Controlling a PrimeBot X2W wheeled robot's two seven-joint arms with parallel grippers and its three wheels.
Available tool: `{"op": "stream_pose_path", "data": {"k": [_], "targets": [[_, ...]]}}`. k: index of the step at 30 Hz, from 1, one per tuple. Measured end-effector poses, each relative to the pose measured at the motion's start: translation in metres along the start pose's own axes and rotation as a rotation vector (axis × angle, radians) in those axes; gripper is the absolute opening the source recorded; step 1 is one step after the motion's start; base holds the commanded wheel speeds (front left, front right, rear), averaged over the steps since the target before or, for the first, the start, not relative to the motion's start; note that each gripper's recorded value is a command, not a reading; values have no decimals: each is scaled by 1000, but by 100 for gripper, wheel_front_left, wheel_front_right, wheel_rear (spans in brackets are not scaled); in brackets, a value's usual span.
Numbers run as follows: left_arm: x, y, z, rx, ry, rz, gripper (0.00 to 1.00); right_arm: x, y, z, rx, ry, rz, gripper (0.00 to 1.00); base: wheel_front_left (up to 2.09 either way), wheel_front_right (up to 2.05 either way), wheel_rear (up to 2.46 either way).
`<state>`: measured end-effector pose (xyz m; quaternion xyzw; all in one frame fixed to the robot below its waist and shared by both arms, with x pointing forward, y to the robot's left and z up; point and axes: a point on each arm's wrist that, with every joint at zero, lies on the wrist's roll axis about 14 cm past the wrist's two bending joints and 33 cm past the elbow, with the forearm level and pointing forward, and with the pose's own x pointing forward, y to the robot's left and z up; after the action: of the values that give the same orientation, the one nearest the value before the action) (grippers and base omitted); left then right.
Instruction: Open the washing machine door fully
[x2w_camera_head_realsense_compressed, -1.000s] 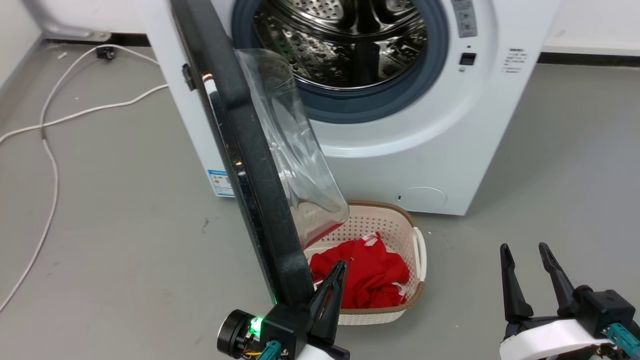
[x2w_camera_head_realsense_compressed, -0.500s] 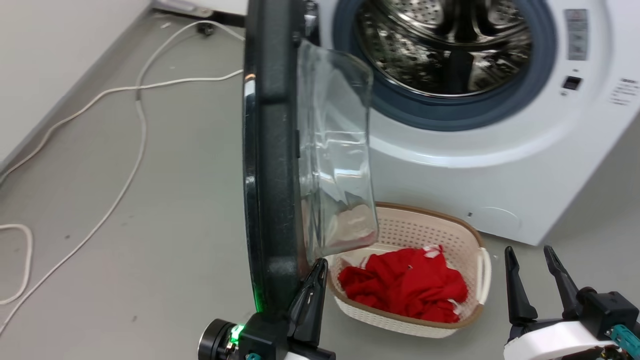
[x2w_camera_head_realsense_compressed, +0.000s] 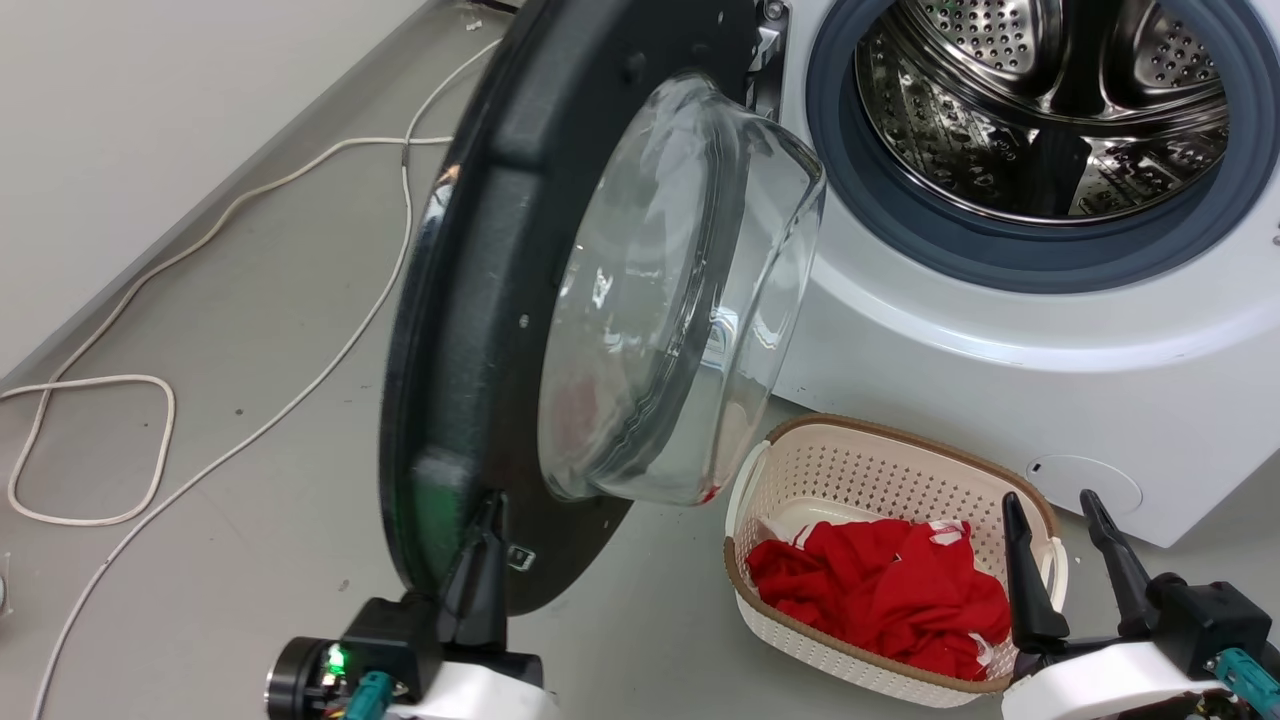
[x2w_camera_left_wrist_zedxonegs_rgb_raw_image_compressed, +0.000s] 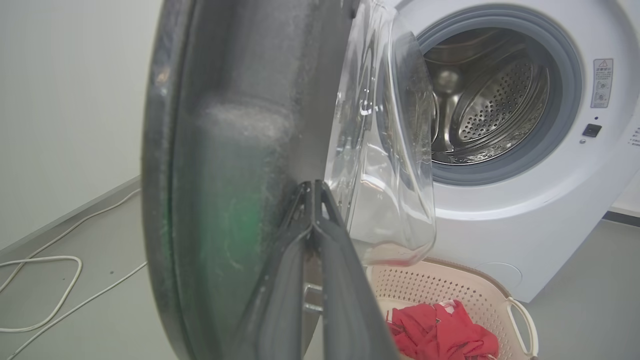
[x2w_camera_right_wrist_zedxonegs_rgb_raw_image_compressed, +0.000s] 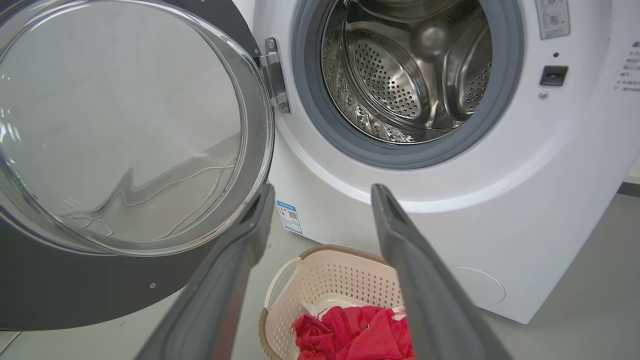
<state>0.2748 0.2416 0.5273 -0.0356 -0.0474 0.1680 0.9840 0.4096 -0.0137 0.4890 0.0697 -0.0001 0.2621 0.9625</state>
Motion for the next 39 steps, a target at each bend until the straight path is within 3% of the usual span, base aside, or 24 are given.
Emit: {"op": "stream_pose_path", "data": {"k": [27,39], "targets": [[68,131,9,84,-7,266,0,-5,-32,-10,-2,30,-86,100,0,0,0],[89,150,8,92,-6,303,0,-10,-42,-7,-6,21,-119,100,0,0,0]]}}
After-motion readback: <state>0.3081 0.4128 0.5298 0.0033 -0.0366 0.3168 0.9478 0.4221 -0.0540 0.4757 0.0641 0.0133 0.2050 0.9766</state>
